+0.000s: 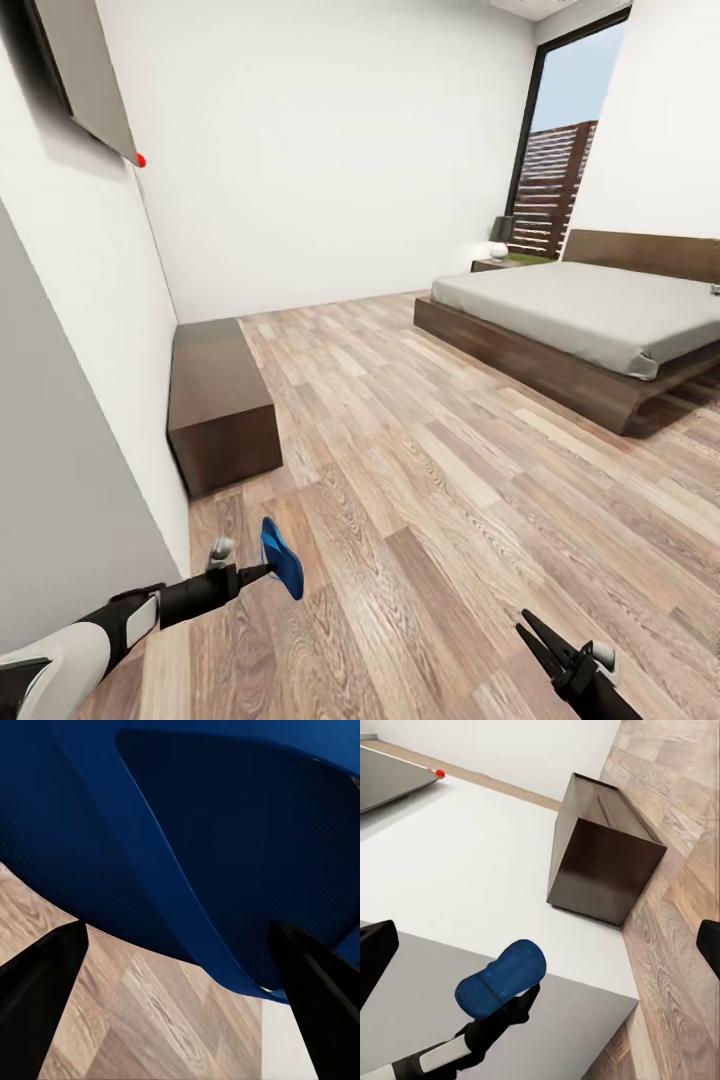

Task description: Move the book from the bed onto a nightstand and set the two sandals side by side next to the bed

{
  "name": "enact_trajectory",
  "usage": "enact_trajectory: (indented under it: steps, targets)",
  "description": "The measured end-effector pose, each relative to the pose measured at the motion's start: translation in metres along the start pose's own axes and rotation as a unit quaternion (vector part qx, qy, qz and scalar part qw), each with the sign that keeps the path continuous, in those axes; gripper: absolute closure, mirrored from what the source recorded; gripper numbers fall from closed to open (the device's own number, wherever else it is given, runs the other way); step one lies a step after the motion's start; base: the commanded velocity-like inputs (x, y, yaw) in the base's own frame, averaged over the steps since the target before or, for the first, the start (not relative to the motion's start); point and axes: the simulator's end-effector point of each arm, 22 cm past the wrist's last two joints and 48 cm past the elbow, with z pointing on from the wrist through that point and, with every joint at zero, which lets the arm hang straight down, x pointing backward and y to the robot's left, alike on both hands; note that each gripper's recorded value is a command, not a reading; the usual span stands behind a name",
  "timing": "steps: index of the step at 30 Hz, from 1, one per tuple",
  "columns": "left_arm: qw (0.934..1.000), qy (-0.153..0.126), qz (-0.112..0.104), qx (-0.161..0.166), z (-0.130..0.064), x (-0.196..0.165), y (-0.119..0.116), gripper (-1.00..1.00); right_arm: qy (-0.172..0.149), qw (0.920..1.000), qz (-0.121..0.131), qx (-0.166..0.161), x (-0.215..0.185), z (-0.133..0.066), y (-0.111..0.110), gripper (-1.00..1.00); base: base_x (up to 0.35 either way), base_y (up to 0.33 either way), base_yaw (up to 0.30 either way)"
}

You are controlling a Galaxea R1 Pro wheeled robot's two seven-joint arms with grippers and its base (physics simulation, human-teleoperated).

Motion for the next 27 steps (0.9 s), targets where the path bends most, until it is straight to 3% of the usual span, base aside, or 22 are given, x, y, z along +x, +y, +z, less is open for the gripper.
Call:
enact_trajectory:
  steps: [27]
  targets:
    - [1.0000, 0.000, 0.000, 0.000, 0.0000, 0.0000, 0.0000, 1.00, 0.001, 1.0000, 0.000, 0.000, 0.0002, 0.0000, 0.0000, -1.00, 0.194, -0.111, -0.249]
